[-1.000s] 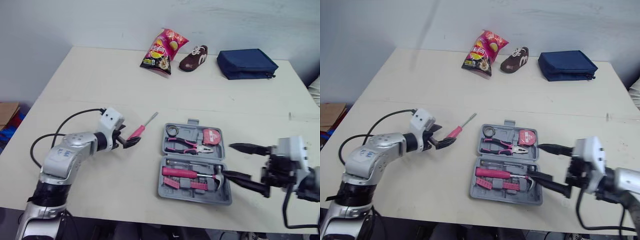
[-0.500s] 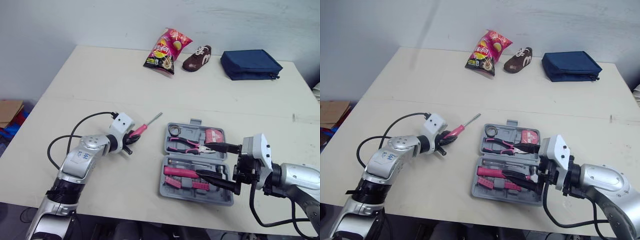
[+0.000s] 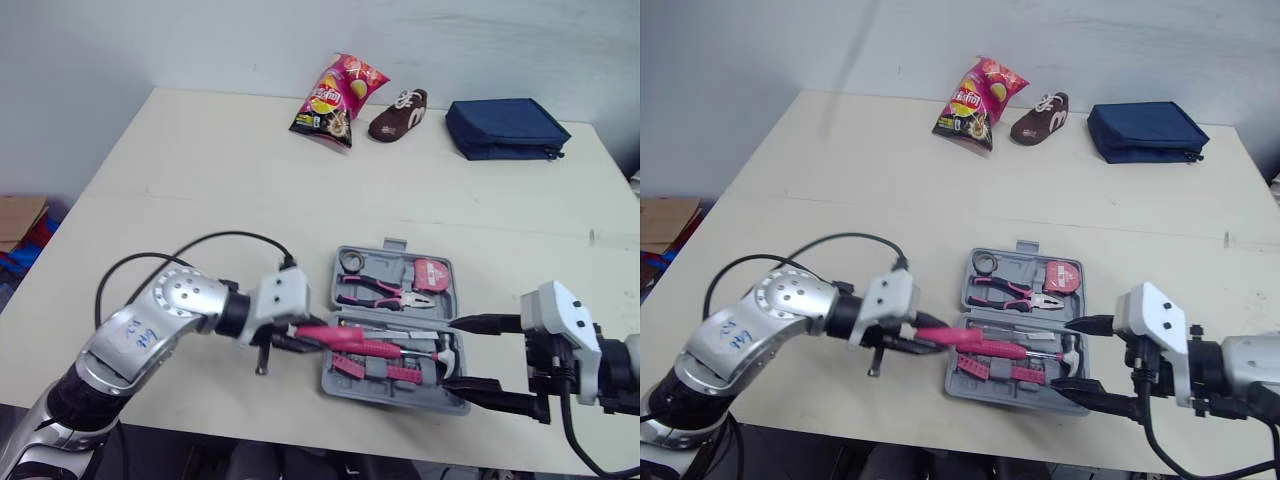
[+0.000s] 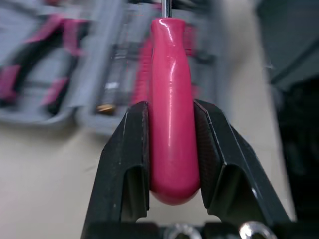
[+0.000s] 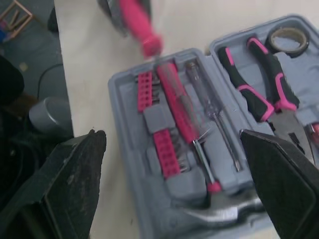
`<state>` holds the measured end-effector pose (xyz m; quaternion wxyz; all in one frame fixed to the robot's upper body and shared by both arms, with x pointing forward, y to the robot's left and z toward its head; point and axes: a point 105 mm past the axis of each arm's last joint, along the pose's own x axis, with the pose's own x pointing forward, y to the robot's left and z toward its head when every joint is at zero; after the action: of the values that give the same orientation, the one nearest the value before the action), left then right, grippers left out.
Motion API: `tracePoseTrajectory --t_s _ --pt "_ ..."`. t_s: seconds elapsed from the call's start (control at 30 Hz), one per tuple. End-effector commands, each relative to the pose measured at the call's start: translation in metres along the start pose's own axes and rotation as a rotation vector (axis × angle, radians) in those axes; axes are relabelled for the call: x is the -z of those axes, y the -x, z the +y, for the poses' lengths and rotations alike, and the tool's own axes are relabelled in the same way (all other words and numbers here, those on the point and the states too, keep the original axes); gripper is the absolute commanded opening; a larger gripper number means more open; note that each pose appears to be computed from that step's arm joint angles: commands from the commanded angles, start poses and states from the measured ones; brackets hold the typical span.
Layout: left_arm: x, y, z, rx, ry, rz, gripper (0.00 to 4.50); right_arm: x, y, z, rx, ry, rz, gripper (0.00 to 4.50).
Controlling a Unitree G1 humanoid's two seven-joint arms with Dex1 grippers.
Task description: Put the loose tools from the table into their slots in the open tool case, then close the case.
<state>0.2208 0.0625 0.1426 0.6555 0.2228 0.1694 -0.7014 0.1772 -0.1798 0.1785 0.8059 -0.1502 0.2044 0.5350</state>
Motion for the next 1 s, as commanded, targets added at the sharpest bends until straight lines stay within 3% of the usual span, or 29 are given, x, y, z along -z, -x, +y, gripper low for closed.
tracePoseTrajectory --t_s 0.03,0.17,0.4,0.63,0.9,1.0 --pt "-0.002 -0.016 -0.010 0.085 -0.038 0.064 0.57 -0.002 0.006 0.003 -0.024 -0.008 0.014 4.50" --pt "0.005 -0.037 -0.003 0.045 -0.036 0.125 0.57 0.000 0.003 0.007 -0.027 -0.027 0.010 4.50" --pt "0.013 -0.040 -0.005 0.066 -0.084 0.212 0.57 0.001 0.002 0.016 -0.028 -0.051 -0.002 4.50" --pt "0.015 -0.057 -0.010 0.072 -0.049 0.189 0.57 0.001 0.003 0.018 -0.025 -0.076 -0.021 4.50" --pt "0.016 -0.030 0.001 0.030 -0.047 0.228 4.46 0.000 0.002 0.015 -0.012 -0.069 -0.035 4.50" --pt "0.004 -0.022 -0.002 0.065 -0.078 0.170 4.46 0.001 0.001 0.014 0.000 -0.062 -0.037 4.50"
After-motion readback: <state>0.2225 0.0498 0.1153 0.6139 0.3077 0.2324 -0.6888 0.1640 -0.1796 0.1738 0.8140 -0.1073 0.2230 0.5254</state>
